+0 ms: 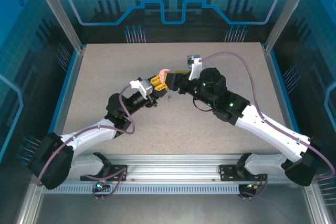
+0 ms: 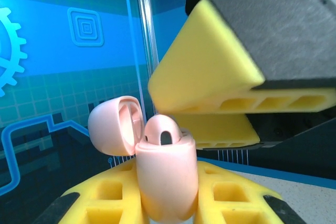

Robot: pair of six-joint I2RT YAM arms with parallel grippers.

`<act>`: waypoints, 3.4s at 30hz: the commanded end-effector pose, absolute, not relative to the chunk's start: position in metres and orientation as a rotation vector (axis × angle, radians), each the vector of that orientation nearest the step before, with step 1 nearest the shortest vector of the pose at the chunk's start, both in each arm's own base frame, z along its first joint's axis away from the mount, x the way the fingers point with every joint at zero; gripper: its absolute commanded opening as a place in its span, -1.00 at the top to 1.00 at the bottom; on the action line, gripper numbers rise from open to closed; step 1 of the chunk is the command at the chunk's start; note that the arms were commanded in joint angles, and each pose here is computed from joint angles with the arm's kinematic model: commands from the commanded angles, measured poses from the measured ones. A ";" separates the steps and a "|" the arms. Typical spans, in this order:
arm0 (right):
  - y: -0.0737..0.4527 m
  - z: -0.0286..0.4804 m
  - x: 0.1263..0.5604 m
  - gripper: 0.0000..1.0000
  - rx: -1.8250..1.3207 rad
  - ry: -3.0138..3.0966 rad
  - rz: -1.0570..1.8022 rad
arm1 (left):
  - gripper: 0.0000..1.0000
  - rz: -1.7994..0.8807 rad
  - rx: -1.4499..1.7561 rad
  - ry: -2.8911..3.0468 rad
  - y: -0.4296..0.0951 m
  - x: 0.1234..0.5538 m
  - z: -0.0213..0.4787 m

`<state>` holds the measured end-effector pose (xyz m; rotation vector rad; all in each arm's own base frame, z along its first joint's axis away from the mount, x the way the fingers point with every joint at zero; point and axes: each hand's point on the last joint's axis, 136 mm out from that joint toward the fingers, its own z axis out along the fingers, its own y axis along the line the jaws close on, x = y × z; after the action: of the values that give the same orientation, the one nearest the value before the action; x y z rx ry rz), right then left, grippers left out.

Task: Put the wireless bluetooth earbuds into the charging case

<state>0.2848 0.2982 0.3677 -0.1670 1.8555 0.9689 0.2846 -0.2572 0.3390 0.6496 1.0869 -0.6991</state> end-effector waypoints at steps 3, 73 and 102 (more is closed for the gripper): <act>0.287 0.410 0.278 -0.33 -0.185 1.795 0.952 | 1.00 -0.691 0.610 1.016 -0.249 0.277 0.359; 0.214 0.349 0.284 -0.15 0.019 2.191 0.727 | 1.00 -0.794 0.542 1.334 -0.251 0.293 0.273; 0.248 0.208 0.270 -0.33 -0.018 2.442 0.525 | 1.00 -0.851 -0.002 2.132 -0.191 0.346 0.159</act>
<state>0.2666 0.2481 0.2034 -0.0445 2.4805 0.5324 0.3408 -0.1910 0.1644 0.0441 2.0576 -0.7832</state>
